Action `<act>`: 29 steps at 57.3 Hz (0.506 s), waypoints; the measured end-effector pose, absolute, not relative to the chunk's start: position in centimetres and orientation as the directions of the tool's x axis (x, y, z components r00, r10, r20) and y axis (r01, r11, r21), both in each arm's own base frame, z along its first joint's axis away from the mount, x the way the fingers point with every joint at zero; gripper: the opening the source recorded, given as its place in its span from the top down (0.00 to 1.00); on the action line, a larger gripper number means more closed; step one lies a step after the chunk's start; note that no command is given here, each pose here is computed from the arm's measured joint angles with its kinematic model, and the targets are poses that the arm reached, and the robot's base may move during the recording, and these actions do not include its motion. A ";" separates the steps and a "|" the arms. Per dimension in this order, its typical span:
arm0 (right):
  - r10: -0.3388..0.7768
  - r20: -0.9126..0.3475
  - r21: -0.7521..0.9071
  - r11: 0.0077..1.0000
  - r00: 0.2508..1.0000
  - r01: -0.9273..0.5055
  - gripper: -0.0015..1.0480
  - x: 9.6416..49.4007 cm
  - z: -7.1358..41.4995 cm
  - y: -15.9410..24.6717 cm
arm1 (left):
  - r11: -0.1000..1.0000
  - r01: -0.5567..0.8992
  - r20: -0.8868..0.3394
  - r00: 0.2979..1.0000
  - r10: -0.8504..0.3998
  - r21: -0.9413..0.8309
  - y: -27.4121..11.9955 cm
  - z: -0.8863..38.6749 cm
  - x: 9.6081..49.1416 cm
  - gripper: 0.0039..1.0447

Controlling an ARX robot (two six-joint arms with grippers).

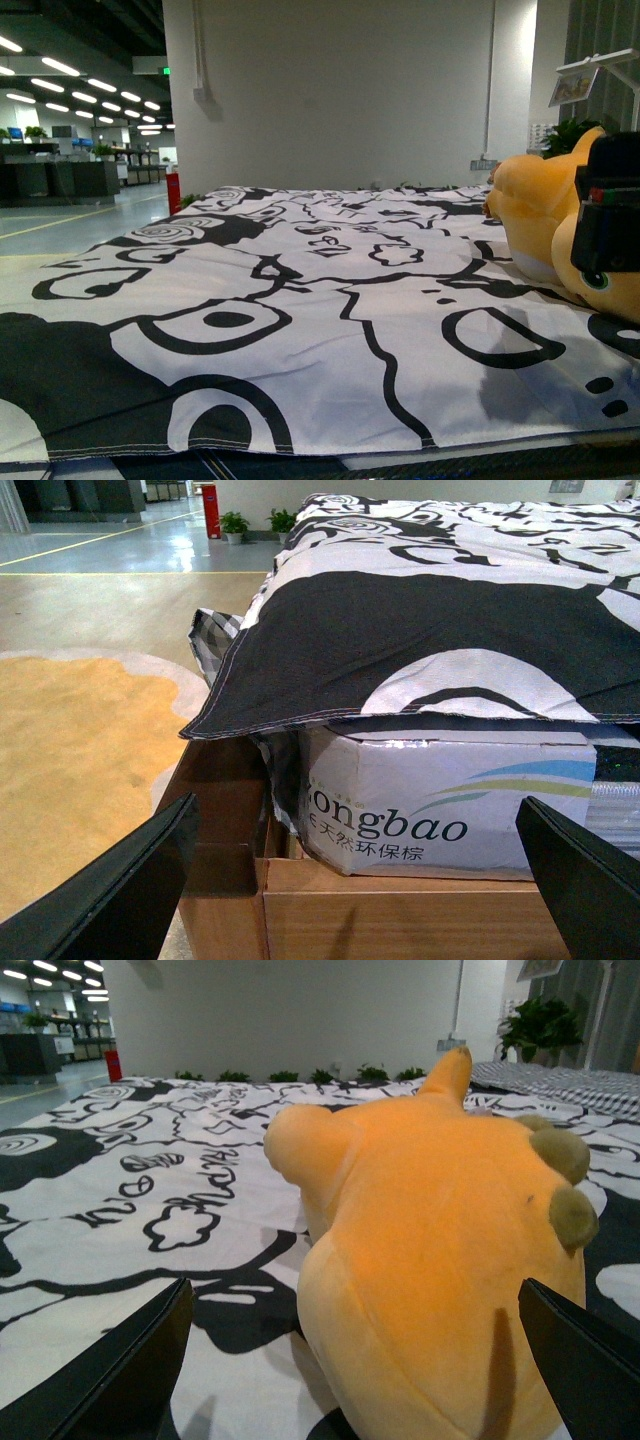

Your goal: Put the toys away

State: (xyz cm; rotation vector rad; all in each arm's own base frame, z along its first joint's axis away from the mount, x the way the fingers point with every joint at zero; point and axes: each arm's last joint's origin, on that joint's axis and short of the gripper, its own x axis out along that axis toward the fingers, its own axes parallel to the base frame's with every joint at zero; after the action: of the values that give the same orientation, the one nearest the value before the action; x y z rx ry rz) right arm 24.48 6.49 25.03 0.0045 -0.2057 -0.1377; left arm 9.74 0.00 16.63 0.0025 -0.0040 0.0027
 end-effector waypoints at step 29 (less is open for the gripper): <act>-0.100 0.245 -0.046 0.992 0.964 0.115 0.06 27.0 24.5 8.0 | 1.000 -0.003 0.004 1.000 0.003 0.002 0.0 16.6 9.7 0.06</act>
State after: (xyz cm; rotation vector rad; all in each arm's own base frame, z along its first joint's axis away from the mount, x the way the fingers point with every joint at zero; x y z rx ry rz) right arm 27.04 8.00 24.49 -0.0597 -0.2451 -0.1090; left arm 9.74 0.00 16.63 0.0025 -0.0040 0.0027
